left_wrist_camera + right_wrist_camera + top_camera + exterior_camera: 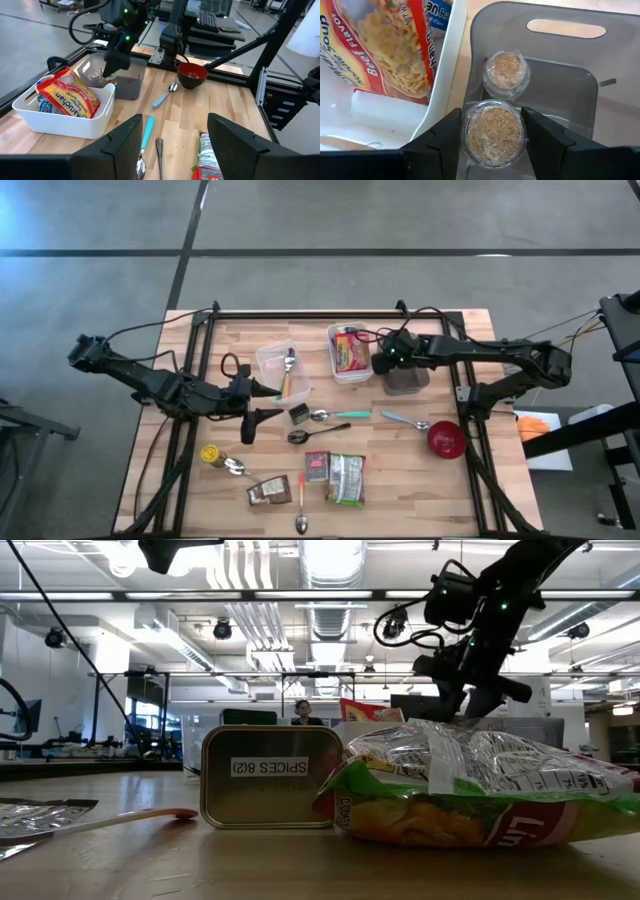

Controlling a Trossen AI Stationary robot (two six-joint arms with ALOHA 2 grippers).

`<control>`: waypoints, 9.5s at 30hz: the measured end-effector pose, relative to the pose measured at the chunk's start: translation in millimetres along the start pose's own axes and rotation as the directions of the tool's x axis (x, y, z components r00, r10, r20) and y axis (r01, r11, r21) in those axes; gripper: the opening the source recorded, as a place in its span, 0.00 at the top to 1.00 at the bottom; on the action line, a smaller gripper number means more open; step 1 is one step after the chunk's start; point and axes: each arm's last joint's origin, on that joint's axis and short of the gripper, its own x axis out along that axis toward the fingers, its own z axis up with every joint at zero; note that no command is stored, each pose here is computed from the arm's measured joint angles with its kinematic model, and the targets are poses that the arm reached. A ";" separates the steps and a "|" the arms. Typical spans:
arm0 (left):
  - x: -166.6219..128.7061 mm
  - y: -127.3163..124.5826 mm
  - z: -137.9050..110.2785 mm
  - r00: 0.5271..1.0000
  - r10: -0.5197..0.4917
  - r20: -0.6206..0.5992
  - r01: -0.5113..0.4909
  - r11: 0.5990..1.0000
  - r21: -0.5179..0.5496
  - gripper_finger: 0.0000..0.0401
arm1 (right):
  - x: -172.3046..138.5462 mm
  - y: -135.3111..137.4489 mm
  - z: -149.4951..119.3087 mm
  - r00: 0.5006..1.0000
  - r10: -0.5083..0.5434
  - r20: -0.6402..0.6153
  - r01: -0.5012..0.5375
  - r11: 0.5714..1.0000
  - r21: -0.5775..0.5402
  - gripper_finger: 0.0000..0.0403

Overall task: Pick & Place Food Item
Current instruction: Put the brown seasoning bottle into the black bin, then put the green noodle pack into the white bin

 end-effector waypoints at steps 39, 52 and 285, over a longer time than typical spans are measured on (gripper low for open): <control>0.3 0.2 -0.5 1.000 0.002 -0.004 -0.002 1.000 -0.001 0.44 | 30.8 11.0 -11.6 0.998 -0.050 -0.039 0.048 0.997 -0.058 0.31; 0.5 0.3 -1.1 1.000 0.004 -0.010 -0.004 1.000 0.001 0.44 | 25.1 7.7 -14.8 0.995 -0.074 -0.066 0.070 0.996 -0.061 0.18; 1.0 3.4 -11.1 0.996 0.029 -0.080 -0.029 1.000 0.001 0.44 | -72.3 127.4 5.7 0.918 0.136 0.372 0.268 0.480 -0.836 0.98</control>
